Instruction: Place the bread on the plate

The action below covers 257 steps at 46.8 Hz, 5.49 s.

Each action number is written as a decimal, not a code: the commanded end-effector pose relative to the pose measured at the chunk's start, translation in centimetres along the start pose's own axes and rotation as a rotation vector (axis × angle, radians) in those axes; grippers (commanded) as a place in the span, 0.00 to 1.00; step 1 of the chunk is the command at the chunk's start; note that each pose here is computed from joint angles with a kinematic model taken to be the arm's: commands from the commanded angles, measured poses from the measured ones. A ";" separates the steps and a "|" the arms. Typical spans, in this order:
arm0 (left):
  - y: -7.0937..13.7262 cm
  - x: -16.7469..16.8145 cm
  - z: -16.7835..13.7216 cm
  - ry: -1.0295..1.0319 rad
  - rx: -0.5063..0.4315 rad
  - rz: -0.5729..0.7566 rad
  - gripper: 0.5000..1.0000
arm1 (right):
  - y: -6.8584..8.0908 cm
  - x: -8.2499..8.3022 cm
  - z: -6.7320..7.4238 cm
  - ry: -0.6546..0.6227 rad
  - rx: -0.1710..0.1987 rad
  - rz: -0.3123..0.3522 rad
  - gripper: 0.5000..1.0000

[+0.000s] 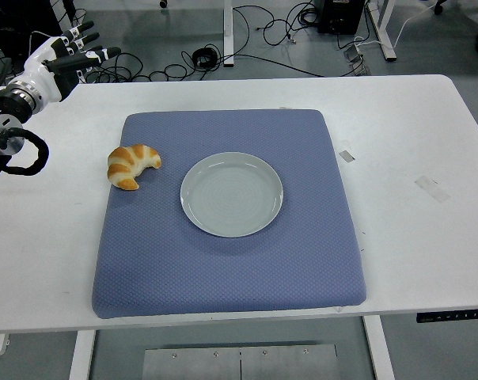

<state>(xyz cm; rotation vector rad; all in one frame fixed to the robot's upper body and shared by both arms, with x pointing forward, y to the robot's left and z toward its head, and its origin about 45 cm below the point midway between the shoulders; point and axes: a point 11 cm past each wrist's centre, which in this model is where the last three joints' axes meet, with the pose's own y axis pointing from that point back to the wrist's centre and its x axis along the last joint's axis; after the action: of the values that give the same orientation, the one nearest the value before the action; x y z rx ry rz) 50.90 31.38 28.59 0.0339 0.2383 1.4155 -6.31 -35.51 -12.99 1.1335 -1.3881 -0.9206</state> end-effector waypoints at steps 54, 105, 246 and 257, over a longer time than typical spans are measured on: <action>0.4 -2.9 3.2 -0.695 0.187 -0.138 0.94 | 0.0 0.0 0.0 0.000 0.001 0.000 1.00; 5.0 -3.9 -2.6 -0.865 0.413 -0.299 0.93 | 0.0 0.0 0.0 0.000 0.000 0.000 1.00; 3.1 -8.1 -3.1 -0.737 0.239 -0.358 0.23 | 0.0 0.0 0.0 0.000 0.000 0.000 1.00; 2.4 -13.1 -2.8 -0.732 0.198 -0.459 0.24 | 0.0 0.0 0.0 0.000 0.001 0.000 1.00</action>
<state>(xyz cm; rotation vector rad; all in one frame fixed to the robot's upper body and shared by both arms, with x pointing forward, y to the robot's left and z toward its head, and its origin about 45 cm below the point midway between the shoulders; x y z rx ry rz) 46.36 19.58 28.14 0.6200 -0.2137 0.8638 -6.30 -35.51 -12.99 1.1336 -1.3877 -0.9206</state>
